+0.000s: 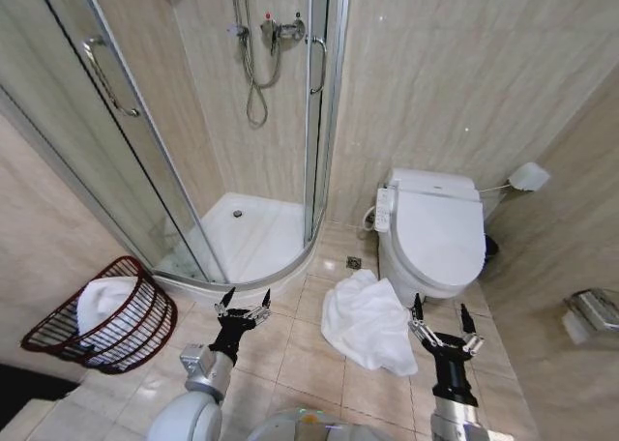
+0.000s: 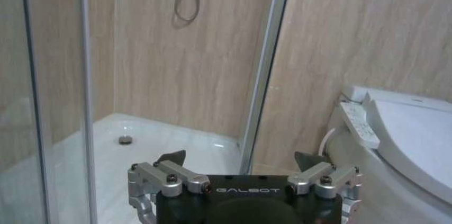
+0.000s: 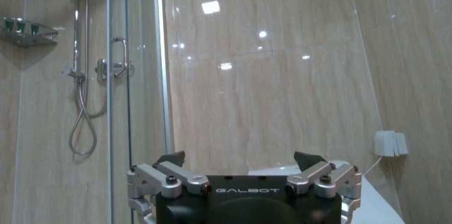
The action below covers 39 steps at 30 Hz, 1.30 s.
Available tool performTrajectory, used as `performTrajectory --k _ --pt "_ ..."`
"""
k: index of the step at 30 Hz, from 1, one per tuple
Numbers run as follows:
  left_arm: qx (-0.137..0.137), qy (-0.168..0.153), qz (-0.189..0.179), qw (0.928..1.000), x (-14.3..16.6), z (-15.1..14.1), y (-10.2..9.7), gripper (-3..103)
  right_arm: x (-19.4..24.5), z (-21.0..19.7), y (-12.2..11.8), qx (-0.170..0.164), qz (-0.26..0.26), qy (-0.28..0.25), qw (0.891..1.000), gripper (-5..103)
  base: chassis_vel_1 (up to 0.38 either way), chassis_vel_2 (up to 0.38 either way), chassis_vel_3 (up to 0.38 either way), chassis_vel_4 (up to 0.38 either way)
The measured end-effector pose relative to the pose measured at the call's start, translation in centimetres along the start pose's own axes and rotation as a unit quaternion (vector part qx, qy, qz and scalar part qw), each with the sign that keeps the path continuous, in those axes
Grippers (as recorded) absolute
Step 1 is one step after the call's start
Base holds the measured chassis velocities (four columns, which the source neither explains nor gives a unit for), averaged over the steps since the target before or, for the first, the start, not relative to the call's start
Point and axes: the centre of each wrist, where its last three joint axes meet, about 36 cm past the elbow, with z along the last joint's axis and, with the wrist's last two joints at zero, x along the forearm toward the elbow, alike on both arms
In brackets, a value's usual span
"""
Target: Discard the used towel into the hamper.
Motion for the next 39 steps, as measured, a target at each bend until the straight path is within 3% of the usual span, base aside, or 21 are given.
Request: performTrajectory --k 39 --pt "0.000 0.000 0.000 1.0000 0.00 0.00 0.00 100 -0.19 0.72 -0.88 0.007 0.004 -0.022 1.000 100 0.000 0.000 0.000 0.000"
